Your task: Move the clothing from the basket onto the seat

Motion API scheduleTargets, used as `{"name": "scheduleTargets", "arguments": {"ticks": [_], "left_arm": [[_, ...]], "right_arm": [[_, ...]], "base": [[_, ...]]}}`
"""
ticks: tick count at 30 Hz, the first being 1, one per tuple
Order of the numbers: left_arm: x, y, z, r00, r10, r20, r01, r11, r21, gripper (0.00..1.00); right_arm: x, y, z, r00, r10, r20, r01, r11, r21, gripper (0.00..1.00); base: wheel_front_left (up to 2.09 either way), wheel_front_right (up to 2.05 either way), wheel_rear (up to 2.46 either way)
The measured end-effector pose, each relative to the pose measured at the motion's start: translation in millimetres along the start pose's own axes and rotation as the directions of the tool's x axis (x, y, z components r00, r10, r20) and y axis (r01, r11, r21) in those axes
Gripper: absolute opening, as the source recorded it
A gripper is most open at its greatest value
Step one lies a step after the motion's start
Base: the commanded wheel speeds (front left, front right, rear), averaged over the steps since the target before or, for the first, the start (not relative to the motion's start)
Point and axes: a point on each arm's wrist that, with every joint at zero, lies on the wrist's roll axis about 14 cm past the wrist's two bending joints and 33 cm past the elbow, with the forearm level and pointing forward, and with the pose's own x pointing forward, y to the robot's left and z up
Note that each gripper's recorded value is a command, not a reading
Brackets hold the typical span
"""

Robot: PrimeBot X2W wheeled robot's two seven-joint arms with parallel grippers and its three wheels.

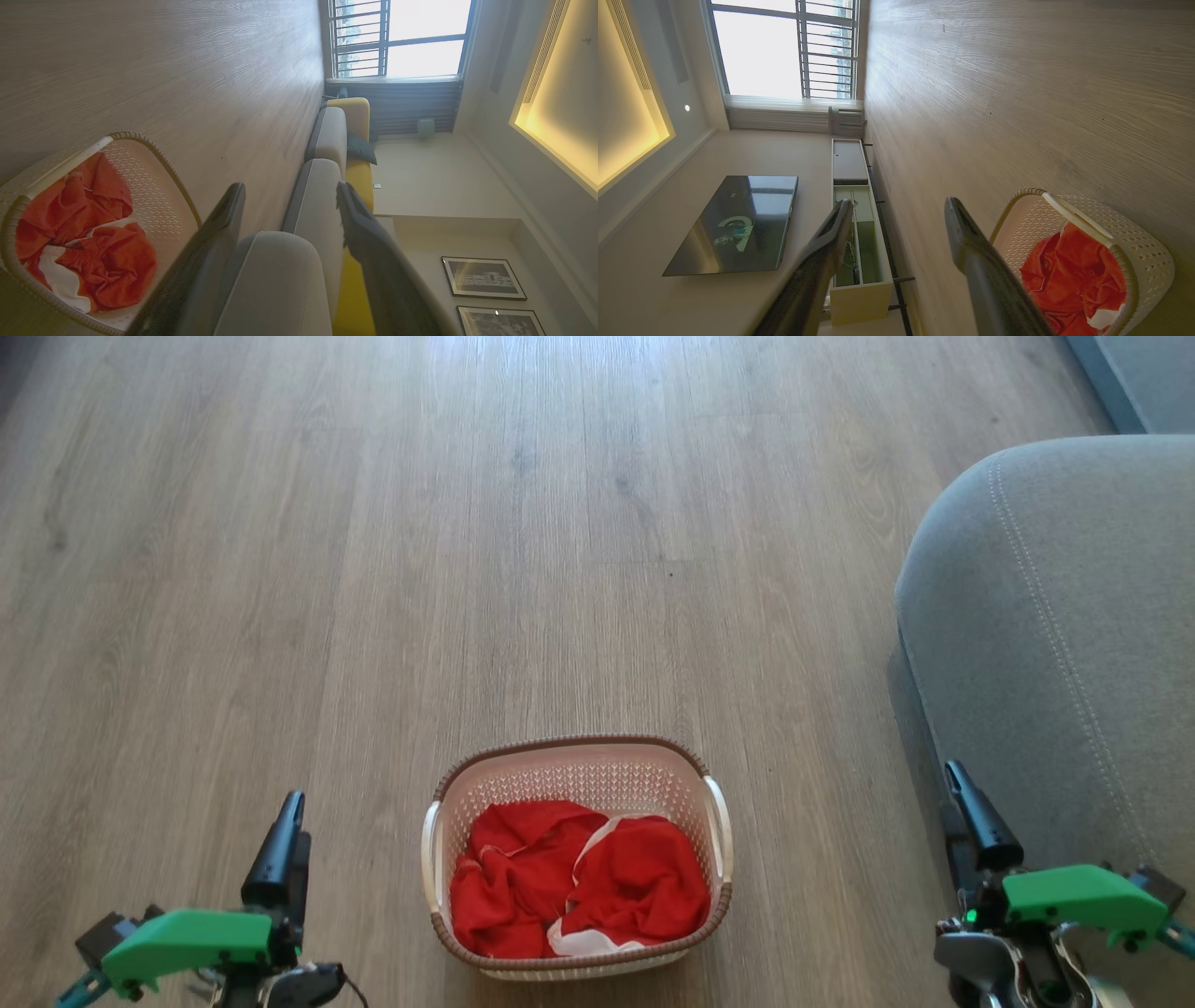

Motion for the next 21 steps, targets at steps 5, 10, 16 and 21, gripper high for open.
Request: {"name": "scheduleTargets", "arguments": {"ticks": [5, 10, 16, 21], "left_arm": [[3, -4, 1, 1.000, -0.007, 0.002, 0.007, 0.998, 0.070, 1.00], [5, -6, 0, 1.000, -0.012, -0.001, 0.012, 0.988, 0.155, 1.00], [9, -11, 0, 1.000, -0.021, -0.005, 0.021, 0.965, 0.263, 1.00], [11, -11, 1, 1.000, -0.022, -0.004, 0.022, 0.937, 0.347, 1.00]], "right_arm": [[5, 5, 0, 1.000, 0.009, -0.001, -0.009, 0.997, -0.073, 1.00], [8, 8, -3, 1.000, 0.012, -0.013, -0.014, 0.988, -0.155, 1.00], [13, 10, -6, 1.000, 0.011, -0.024, -0.017, 0.967, -0.255, 1.00], [16, 11, -9, 0.999, 0.011, -0.031, -0.021, 0.943, -0.332, 1.00]], "base": [[0.00, 0.00, 0.00], [0.00, 0.00, 0.00], [0.00, 0.00, 0.00], [0.00, 0.00, 0.00]]}}
